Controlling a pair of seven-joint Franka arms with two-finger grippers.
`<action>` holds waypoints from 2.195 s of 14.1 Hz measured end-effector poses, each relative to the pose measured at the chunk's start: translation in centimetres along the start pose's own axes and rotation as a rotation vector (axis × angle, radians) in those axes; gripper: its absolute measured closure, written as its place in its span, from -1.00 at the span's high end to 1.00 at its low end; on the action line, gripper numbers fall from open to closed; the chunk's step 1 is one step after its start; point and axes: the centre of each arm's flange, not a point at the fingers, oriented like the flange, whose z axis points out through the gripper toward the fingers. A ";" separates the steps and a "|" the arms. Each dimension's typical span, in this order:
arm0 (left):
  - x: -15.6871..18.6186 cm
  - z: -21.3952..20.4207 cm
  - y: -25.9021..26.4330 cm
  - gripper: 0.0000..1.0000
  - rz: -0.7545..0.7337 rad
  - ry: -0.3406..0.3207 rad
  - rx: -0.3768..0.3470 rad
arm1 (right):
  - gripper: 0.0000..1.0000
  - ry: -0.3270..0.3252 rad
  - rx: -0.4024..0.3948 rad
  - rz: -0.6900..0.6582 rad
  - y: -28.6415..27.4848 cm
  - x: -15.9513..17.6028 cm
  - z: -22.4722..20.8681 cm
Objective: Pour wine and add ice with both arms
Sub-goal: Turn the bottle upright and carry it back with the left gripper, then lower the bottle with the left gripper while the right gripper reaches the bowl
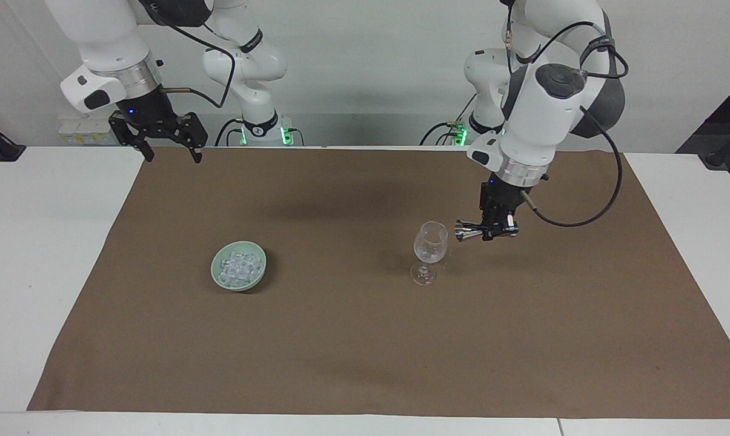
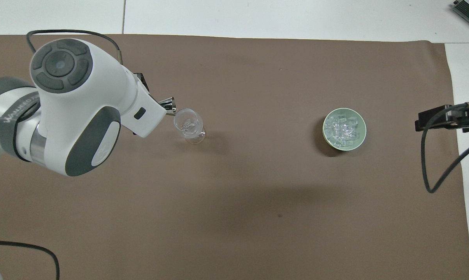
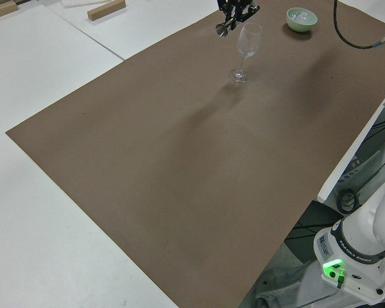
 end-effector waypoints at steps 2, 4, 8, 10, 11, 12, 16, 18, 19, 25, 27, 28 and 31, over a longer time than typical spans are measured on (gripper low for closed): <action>-3.2 -0.5 -1.2 -0.59 -0.001 0.103 -0.019 | 1.00 0.000 0.000 0.002 0.1 0.0 0.0; -6.0 -0.2 -1.8 -0.59 -0.001 0.236 -0.066 | 1.00 0.000 0.000 0.003 0.2 0.0 0.0; -13.0 1.5 -2.7 -0.59 0.040 0.476 -0.139 | 1.00 -0.002 0.000 0.004 0.2 0.0 0.1; -16.4 2.6 -2.5 -0.59 0.060 0.576 -0.184 | 1.00 -0.004 0.000 0.004 0.2 0.0 0.2; -18.2 3.2 -2.4 -0.59 0.069 0.624 -0.204 | 1.00 -0.006 0.000 0.004 0.2 0.0 0.3; -20.5 4.2 -2.3 -0.59 0.072 0.686 -0.221 | 1.00 -0.010 0.000 0.004 0.2 0.0 0.5; -29.5 10.4 -1.4 -0.59 0.069 0.931 -0.261 | 1.00 -0.012 0.000 0.004 0.2 -0.1 0.7; -33.4 13.4 -0.7 -0.59 0.024 1.036 -0.271 | 1.00 0.040 0.002 0.003 0.2 0.5 0.5; -34.8 14.5 -0.4 -0.59 0.004 1.074 -0.269 | 1.00 0.058 0.002 0.003 0.1 0.8 0.6; -37.8 21.7 1.1 -0.59 -0.085 1.262 -0.287 | 1.00 0.084 0.004 -0.020 -1.4 2.7 6.4; -38.2 24.3 1.6 -0.59 -0.106 1.310 -0.292 | 1.00 0.077 0.002 -0.022 -1.6 3.7 9.9; -38.3 25.3 1.8 -0.59 -0.105 1.333 -0.286 | 1.00 0.062 0.001 -0.025 -1.8 4.0 11.9; -38.3 26.5 2.1 -0.59 -0.104 1.358 -0.281 | 1.00 0.059 -0.015 -0.057 -3.2 4.6 16.9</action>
